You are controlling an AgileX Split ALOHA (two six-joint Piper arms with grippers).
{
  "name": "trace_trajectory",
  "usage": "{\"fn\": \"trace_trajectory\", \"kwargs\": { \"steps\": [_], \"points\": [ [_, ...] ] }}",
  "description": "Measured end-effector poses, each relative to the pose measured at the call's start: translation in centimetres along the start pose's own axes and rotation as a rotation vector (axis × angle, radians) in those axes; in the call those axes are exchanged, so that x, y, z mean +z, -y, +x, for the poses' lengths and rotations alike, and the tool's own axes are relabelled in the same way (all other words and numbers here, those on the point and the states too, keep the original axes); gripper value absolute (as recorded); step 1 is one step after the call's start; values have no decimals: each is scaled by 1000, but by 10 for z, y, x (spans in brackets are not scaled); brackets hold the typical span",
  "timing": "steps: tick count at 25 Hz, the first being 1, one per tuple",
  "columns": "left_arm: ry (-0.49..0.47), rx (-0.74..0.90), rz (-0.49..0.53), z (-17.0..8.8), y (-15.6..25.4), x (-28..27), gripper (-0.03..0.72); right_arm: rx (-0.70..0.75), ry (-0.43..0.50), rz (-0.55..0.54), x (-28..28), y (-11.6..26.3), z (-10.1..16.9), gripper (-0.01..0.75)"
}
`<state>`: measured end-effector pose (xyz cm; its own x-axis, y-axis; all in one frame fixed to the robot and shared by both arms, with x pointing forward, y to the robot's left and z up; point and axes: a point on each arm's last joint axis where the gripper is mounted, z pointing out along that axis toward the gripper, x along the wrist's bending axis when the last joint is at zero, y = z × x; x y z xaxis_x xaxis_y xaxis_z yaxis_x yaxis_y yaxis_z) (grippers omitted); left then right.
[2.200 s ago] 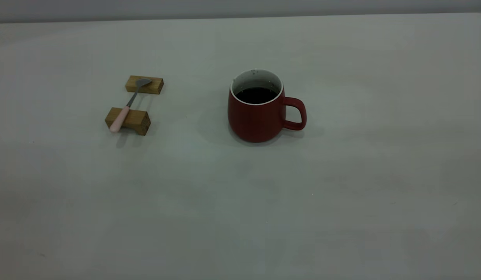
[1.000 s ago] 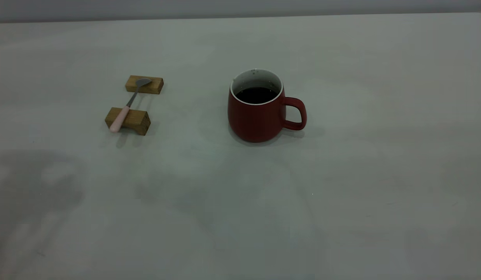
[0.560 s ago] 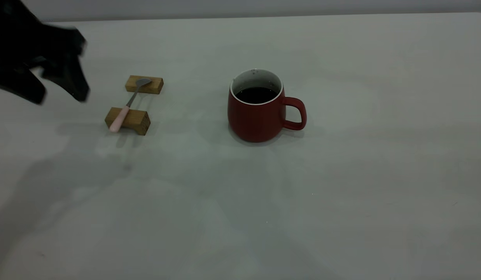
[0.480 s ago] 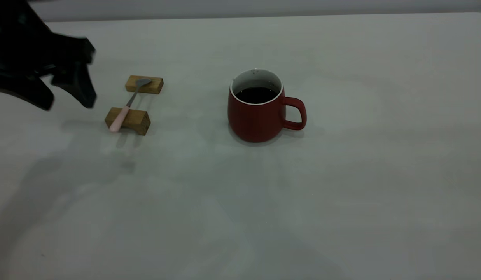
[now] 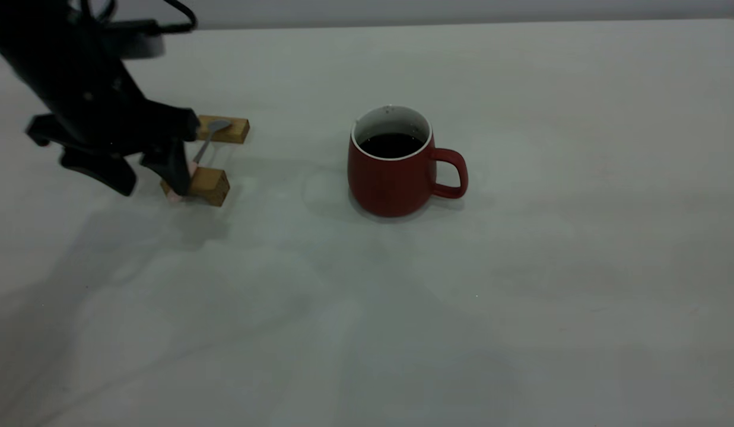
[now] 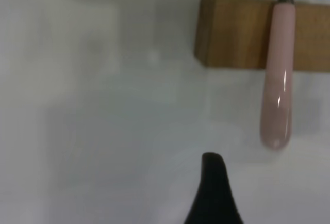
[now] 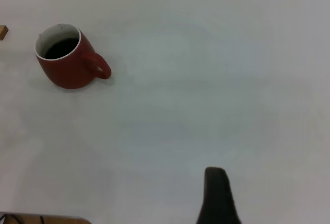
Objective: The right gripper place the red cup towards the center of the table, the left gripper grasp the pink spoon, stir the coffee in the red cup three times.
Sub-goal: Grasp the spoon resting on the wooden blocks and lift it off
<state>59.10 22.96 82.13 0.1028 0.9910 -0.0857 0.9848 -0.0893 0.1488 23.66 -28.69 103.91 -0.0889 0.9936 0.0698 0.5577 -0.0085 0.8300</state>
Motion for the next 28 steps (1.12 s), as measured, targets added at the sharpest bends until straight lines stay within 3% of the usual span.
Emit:
{"fn": "trace_trajectory", "kwargs": {
  "steps": [8, 14, 18, 24, 28],
  "points": [
    [2, 32, 32, -11, -6, 27, 604, 0, 0, 0, 0, 0, 0, 592],
    [3, 34, 32, -12, -6, 27, 517, 0, 0, 0, 0, 0, 0, 592],
    [2, 34, 29, -12, -7, 27, 410, 0, 0, 0, 0, 0, 0, 592],
    [2, 33, 25, -12, -7, 27, 188, 0, 0, 0, 0, 0, 0, 592],
    [2, 32, 21, -12, -7, 27, 172, 0, 0, 0, 0, 0, 0, 592]
  ]
}}
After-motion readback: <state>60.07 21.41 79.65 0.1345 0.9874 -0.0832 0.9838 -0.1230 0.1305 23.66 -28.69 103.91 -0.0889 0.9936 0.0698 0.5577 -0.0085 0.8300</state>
